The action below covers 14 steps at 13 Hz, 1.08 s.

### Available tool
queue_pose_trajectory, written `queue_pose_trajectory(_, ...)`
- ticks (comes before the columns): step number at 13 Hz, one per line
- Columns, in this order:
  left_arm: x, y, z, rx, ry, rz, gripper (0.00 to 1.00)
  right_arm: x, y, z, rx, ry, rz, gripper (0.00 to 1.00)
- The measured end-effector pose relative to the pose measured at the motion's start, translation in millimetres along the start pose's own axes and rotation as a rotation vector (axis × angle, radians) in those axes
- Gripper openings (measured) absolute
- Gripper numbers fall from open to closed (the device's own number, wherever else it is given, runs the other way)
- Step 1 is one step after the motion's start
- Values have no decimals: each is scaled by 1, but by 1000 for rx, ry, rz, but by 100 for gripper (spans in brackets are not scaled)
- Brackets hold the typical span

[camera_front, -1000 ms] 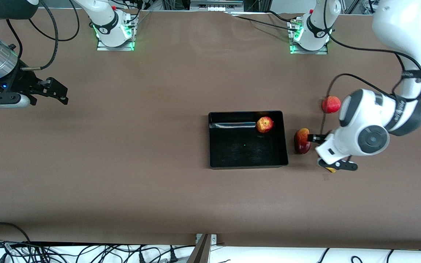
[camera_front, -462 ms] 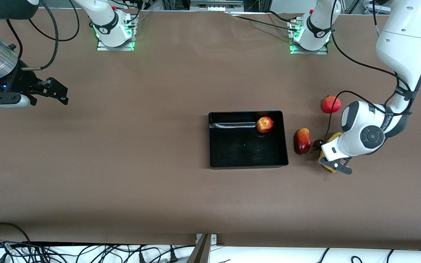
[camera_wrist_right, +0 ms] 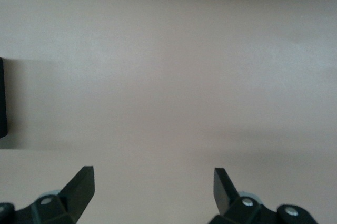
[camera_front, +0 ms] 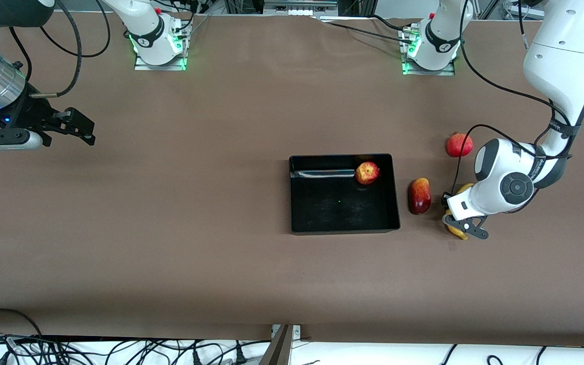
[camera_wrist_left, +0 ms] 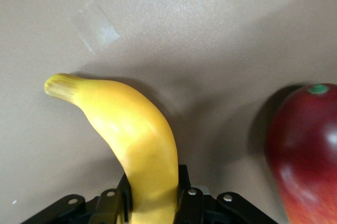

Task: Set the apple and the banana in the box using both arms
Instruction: 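Lift the banana with the left gripper and carry it over the box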

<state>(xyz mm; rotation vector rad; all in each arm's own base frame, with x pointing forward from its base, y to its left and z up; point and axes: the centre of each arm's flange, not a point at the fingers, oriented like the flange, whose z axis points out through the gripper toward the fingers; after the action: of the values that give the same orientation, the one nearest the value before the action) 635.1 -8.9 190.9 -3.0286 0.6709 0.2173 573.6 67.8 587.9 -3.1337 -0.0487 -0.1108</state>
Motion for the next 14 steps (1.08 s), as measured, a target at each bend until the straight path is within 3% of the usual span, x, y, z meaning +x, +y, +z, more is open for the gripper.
queue_pose_trajectory(4,22,18,-124,19,-65,17,34,0,0,0,0,0,0,100)
queue_pose_trajectory(7,48,95,-199,-28,-47,-74,34,0,-1,0,0,0,-1,100)
queue_pose_trajectory(10,75,225,-183,-96,-68,-215,34,0,-1,0,0,0,-2,100)
queue_pose_trajectory(12,94,300,-159,-113,-10,-298,34,0,-1,0,0,0,-2,100)
queue_pose_trajectory(14,109,339,-124,-150,37,-307,34,0,-1,0,0,0,-2,100)
